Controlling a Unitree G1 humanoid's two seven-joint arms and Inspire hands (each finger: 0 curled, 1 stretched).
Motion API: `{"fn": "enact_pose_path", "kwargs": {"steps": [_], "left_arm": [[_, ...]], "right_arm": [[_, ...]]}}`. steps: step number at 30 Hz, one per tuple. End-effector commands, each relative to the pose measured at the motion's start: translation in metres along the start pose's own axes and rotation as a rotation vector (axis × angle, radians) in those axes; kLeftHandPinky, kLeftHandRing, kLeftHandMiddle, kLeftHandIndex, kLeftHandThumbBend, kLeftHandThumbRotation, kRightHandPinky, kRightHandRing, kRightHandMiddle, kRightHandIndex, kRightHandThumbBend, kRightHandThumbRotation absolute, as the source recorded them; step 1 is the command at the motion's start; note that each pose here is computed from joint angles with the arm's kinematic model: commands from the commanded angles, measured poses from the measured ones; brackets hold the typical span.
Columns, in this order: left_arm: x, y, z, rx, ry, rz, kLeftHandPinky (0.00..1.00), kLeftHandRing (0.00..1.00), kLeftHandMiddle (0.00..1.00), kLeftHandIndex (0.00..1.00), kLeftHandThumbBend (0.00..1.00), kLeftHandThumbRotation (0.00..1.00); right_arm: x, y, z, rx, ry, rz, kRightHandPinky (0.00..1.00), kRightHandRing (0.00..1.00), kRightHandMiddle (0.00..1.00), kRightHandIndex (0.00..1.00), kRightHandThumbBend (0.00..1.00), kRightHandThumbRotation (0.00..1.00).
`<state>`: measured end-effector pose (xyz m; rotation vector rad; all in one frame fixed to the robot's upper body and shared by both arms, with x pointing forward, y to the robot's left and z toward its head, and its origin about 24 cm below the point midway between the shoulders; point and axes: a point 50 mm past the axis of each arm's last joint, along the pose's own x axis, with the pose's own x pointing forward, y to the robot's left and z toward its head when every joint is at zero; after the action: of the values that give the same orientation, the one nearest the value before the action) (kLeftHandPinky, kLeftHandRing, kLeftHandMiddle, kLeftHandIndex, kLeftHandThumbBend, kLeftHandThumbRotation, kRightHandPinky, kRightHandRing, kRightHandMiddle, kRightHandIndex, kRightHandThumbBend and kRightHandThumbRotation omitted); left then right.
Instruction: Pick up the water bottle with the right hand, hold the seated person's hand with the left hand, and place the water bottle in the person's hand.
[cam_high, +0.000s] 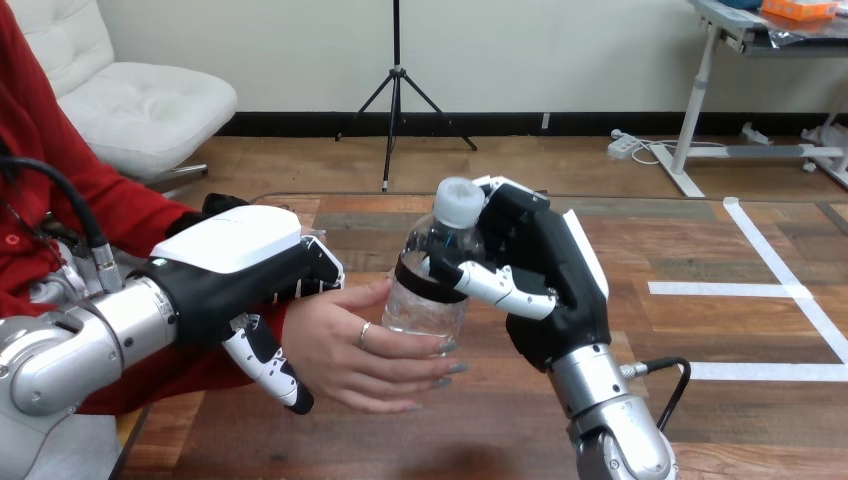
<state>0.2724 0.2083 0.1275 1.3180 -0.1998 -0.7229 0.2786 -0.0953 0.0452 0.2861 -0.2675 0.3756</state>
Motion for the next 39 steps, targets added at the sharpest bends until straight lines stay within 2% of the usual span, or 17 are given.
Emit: {"fn": "enact_pose_path", "kwargs": {"steps": [1,20,39], "left_arm": [[0.003,0.051,0.034,0.083,-0.16,0.197,0.28,0.33,0.4,0.4,0.96,0.0],[0.006,0.05,0.035,0.073,-0.177,0.204,0.29,0.34,0.4,0.41,0.93,0.0],[0.01,0.047,0.037,0.052,-0.175,0.187,0.3,0.35,0.4,0.41,0.92,0.0]], "right_arm": [[0.028,0.047,0.01,0.12,-0.124,0.056,0.35,0.39,0.44,0.45,0.83,0.0],[0.018,0.073,0.002,0.196,-0.096,0.093,0.36,0.39,0.43,0.44,0.84,0.0],[0.011,0.081,0.0,0.225,-0.085,0.129,0.37,0.39,0.43,0.44,0.86,0.0]]}}
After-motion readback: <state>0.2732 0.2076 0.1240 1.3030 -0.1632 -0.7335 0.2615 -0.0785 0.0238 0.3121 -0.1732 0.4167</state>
